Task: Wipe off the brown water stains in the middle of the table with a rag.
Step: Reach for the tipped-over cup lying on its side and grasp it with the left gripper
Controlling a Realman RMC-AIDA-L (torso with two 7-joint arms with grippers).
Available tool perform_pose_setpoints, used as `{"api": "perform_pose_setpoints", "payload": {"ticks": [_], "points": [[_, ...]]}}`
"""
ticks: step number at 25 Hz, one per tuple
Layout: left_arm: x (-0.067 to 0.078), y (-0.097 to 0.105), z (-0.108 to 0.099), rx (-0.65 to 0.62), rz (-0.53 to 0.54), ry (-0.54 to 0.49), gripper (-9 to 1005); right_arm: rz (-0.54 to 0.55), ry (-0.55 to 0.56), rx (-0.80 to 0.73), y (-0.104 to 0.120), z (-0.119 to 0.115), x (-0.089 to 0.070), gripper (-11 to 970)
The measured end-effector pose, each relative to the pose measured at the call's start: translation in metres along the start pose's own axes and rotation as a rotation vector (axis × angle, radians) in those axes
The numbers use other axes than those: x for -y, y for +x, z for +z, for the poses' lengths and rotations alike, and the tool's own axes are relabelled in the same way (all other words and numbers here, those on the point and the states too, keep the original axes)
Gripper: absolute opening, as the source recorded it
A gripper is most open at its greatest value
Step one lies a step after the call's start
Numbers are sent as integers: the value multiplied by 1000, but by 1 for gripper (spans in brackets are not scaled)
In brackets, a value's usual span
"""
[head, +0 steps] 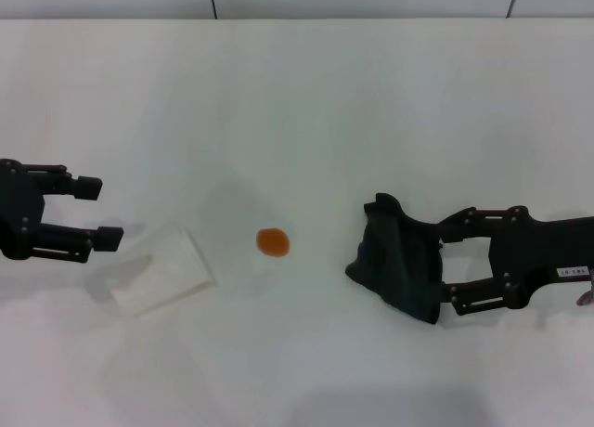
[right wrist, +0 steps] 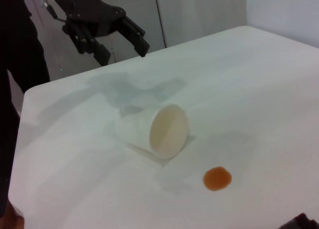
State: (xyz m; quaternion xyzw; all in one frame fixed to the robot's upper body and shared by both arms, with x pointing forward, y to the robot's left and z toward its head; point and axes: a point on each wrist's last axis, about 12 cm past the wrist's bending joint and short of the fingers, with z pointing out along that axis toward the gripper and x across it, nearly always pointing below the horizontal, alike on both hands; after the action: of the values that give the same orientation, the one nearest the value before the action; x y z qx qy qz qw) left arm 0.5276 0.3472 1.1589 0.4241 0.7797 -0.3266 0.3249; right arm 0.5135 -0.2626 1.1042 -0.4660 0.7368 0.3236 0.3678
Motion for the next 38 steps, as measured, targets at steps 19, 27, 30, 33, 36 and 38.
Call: {"api": "perform_pose_setpoints", "payload": {"ticks": [19, 27, 30, 33, 36, 38], "points": [[-18, -21, 6, -305, -12, -11, 832, 16, -21, 21, 0, 11, -6, 841], [-23, -30, 23, -319, 44, -8, 832, 23, -30, 37, 0, 14, -8, 841], [-22, -30, 37, -326, 60, 9, 833, 23, -30, 38, 0, 14, -8, 841], [-21, -29, 43, -324, 65, 12, 833, 23, -30, 38, 0, 14, -8, 841], [-20, -29, 47, -323, 68, 18, 832, 22, -31, 38, 0, 14, -9, 841], [-19, -28, 49, -325, 71, 19, 832, 22, -32, 38, 0, 14, -9, 841]]}}
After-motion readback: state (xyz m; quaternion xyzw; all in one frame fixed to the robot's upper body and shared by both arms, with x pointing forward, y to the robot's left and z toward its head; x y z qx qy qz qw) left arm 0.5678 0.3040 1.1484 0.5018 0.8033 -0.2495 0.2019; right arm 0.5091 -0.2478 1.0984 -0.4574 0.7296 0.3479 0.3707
